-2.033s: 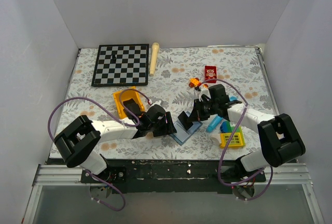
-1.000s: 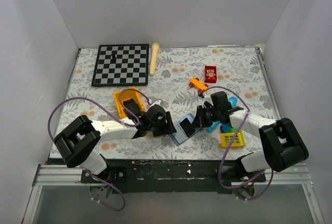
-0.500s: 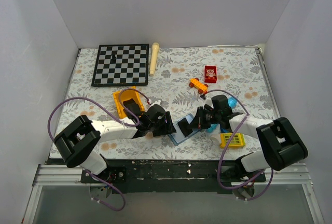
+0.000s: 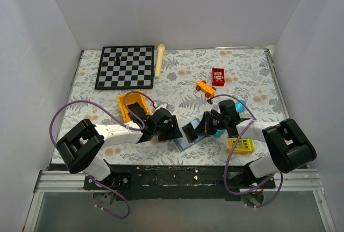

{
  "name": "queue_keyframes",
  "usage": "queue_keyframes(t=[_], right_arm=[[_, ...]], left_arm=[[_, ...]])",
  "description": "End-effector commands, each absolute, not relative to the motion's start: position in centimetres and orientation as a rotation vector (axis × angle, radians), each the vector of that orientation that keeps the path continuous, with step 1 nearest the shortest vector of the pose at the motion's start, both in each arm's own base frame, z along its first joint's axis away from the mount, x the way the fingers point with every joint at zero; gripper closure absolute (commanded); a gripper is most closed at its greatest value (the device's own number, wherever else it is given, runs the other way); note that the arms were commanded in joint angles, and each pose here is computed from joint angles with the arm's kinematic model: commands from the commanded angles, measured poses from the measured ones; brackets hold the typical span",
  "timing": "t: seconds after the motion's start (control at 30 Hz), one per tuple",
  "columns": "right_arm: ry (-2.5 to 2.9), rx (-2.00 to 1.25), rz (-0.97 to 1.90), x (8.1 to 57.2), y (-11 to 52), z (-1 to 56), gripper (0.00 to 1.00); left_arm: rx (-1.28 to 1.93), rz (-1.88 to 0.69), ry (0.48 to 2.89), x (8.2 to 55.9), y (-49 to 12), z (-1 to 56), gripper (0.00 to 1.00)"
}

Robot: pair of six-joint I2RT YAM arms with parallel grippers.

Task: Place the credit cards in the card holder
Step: Insert the credit card into the card holder.

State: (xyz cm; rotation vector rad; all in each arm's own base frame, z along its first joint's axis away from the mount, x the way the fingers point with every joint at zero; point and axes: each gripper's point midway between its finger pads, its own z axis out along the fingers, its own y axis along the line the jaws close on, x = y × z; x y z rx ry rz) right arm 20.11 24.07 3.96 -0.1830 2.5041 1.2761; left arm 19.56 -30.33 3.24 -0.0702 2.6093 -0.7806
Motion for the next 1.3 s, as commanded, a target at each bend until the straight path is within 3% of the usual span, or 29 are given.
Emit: queue_keyframes(t=[0.0, 0.93, 1.27], right_arm=[[2.546, -0.188, 1.276, 18.7, 23.9, 3.4, 0.99], [2.552, -0.093, 1.278, 17.1, 25.7, 2.3, 0.99], [2.509, 0.076, 1.211, 17.1, 27.4, 1.8, 0.99]], left_arm=[[-0.061, -0.761, 2.592, 20.2, -30.6, 3.7, 0.44], [-0.057, -0.759, 2.599, 20.0, -30.5, 3.3, 0.45], [-0.06, -0.766, 2.597, 19.8, -30.4, 3.5, 0.45]])
